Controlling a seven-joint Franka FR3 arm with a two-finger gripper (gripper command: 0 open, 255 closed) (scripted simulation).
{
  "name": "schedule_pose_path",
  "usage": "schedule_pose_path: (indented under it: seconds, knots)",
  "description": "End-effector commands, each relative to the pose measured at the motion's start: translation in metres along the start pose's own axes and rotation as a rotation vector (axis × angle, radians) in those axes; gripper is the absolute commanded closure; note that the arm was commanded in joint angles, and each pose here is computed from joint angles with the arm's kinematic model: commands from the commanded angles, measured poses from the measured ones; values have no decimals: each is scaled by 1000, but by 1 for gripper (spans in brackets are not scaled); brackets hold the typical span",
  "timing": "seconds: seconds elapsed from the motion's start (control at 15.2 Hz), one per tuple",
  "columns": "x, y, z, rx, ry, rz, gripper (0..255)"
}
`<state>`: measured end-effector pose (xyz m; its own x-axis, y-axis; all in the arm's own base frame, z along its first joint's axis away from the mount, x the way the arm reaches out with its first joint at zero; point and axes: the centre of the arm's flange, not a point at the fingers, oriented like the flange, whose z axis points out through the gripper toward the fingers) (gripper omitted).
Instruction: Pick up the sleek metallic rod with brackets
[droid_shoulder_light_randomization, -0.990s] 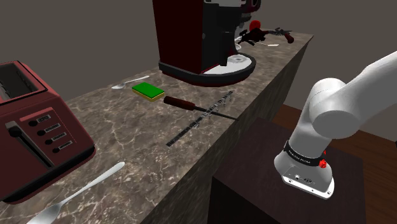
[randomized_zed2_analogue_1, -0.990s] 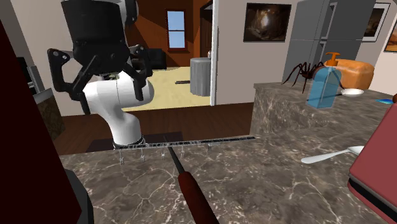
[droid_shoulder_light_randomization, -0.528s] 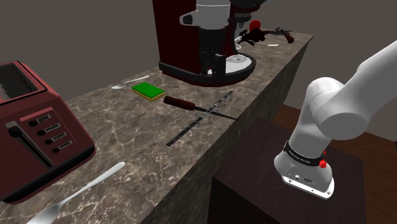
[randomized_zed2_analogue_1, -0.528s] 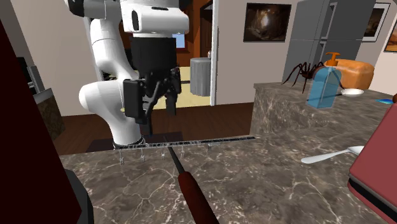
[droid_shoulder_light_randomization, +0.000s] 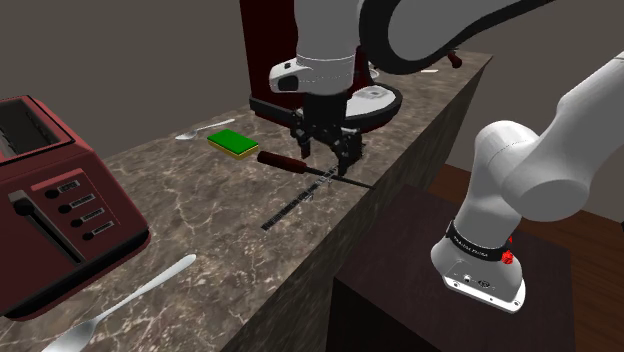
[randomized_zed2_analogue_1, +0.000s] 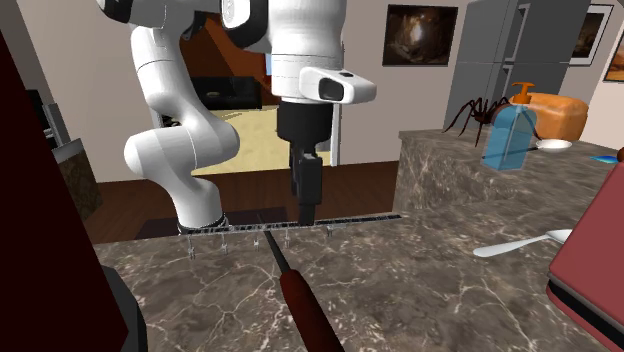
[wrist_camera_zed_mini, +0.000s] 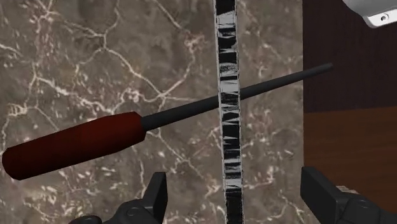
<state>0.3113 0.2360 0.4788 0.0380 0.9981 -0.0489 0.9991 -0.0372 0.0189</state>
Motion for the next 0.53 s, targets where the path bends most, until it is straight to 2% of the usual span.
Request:
schedule_pose_path:
  seconds: [0.0, 0.33, 0.46]
  knots:
    - [3, -3, 10, -1, -1, -25, 0]
    - [4, -4, 40, -1, -1, -25, 0]
    - [4, -4, 40, -1, -1, -25, 0]
